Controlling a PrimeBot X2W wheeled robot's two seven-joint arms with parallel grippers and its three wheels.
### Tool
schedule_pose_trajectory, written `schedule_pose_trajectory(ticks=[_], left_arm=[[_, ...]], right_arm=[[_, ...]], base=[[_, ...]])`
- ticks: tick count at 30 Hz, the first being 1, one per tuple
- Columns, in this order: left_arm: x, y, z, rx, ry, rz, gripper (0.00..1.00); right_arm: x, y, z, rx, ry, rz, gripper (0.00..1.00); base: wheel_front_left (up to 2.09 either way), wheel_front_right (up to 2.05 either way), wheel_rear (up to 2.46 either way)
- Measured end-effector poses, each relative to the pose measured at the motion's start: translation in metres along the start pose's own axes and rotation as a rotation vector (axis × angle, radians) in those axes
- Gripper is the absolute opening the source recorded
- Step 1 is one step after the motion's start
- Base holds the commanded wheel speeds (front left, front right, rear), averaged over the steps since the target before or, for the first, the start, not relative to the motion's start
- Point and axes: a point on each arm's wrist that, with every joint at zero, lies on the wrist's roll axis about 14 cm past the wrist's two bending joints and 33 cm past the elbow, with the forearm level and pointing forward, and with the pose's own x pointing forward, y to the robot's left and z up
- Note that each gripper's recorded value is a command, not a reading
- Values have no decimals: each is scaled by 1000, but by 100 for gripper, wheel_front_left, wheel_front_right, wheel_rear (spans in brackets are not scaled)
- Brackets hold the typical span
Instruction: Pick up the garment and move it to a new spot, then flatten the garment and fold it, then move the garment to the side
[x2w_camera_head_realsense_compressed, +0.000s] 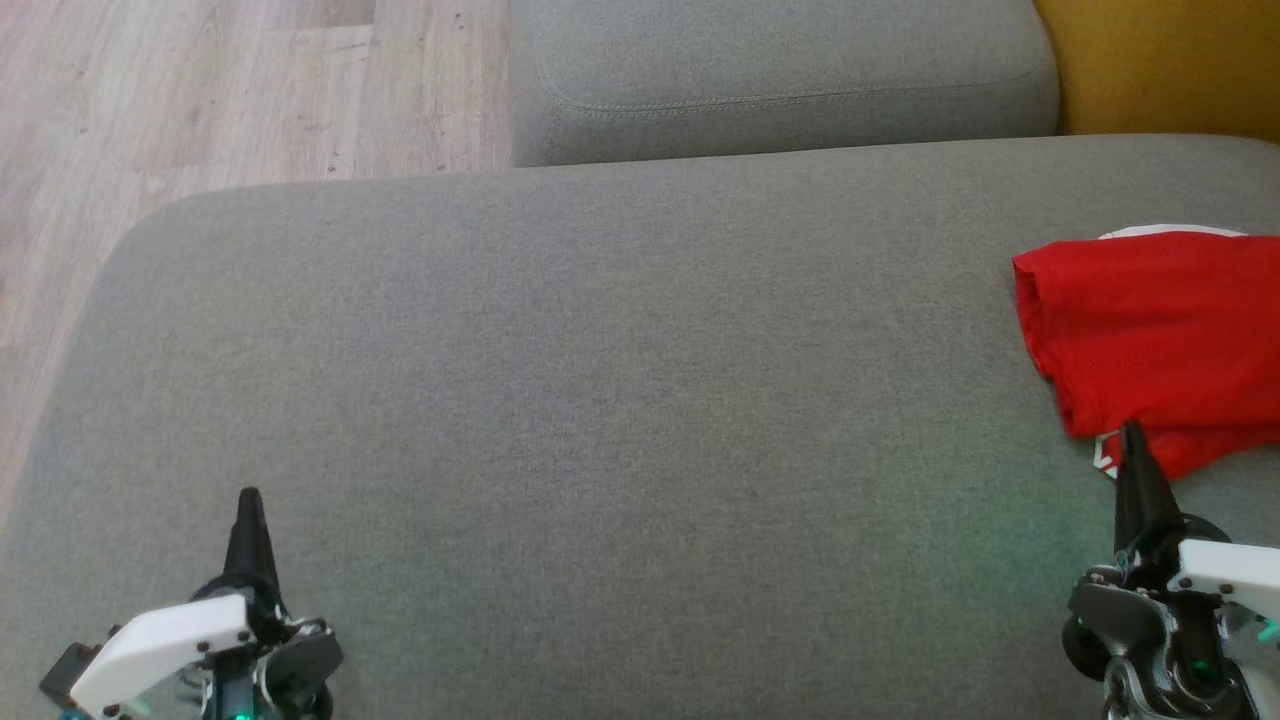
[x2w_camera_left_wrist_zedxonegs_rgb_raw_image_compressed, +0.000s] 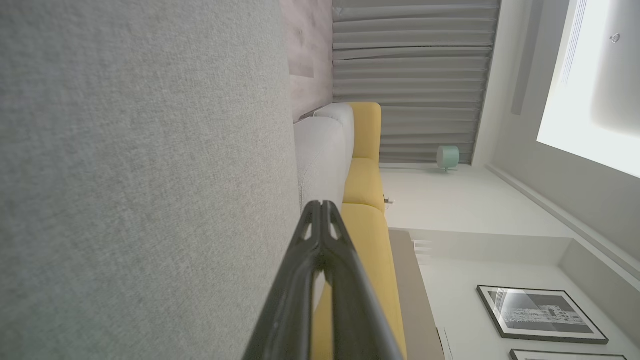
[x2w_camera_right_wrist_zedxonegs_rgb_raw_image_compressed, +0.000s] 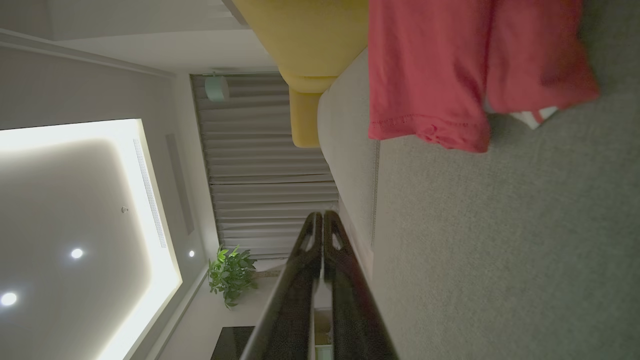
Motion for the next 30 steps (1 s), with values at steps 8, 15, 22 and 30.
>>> schedule_pose_trajectory(ticks=[8, 15, 22, 30], left_arm=[[0, 0, 0, -2, 4, 0, 0], [0, 0, 2, -5, -6, -1, 0], [0, 0, 4, -7, -10, -2, 0], [0, 0, 3, -6, -7, -2, 0]], right_arm=[[0, 0, 0, 2, -1, 0, 0], [0, 0, -1, 5, 1, 0, 0], [0, 0, 0, 6, -1, 0, 0], [0, 0, 0, 8, -3, 0, 0]], base=[[0, 0, 0], [0, 0, 0], [0, 0, 0], [0, 0, 0]])
